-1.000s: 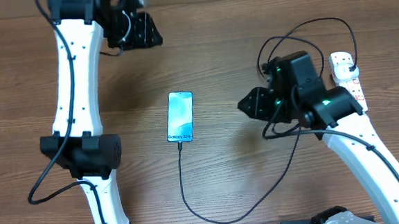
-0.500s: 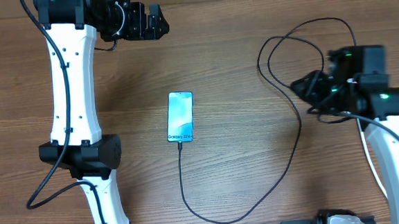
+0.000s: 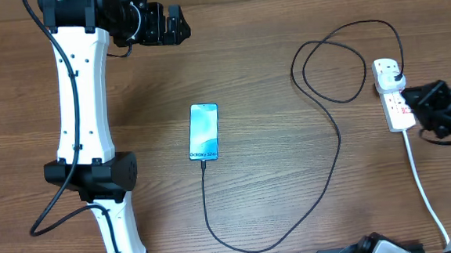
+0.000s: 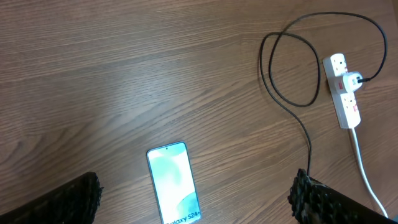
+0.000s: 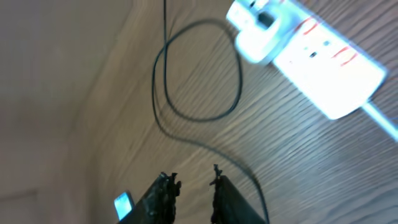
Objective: Plug charger to phone and switch on socket
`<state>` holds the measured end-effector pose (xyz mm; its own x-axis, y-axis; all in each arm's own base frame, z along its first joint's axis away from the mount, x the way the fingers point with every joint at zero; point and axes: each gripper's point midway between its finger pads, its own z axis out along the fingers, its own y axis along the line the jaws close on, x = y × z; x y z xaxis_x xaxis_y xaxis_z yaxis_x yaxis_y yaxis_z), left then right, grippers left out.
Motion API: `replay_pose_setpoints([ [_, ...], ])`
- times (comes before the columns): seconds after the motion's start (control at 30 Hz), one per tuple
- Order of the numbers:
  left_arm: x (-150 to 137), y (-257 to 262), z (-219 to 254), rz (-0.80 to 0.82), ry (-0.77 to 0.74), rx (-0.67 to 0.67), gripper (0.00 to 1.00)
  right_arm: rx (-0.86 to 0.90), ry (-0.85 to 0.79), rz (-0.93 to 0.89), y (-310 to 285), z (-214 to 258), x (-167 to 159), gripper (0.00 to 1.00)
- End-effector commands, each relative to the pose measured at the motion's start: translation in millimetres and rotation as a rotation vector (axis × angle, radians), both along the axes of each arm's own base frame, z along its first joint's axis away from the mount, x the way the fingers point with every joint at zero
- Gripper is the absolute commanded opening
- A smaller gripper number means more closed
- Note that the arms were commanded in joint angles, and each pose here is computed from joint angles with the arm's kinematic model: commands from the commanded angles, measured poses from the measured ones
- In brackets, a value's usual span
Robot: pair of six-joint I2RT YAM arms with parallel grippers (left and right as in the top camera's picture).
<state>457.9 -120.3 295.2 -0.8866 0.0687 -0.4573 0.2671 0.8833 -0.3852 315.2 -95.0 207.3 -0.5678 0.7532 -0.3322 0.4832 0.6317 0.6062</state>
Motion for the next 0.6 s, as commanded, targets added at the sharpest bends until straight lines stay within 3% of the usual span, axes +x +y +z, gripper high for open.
replay_pose_setpoints([
  [0.0,-3.2,3.6,14.5,0.006,-0.04,0.002,1.0,-0.018,-0.068,-0.031,-21.3,15.9,2.9,0.19],
  [0.57,-3.1,3.6,14.6,0.006,-0.04,0.002,1.0,0.034,-0.109,-0.073,-76.2,-32.8,53.4,0.13],
])
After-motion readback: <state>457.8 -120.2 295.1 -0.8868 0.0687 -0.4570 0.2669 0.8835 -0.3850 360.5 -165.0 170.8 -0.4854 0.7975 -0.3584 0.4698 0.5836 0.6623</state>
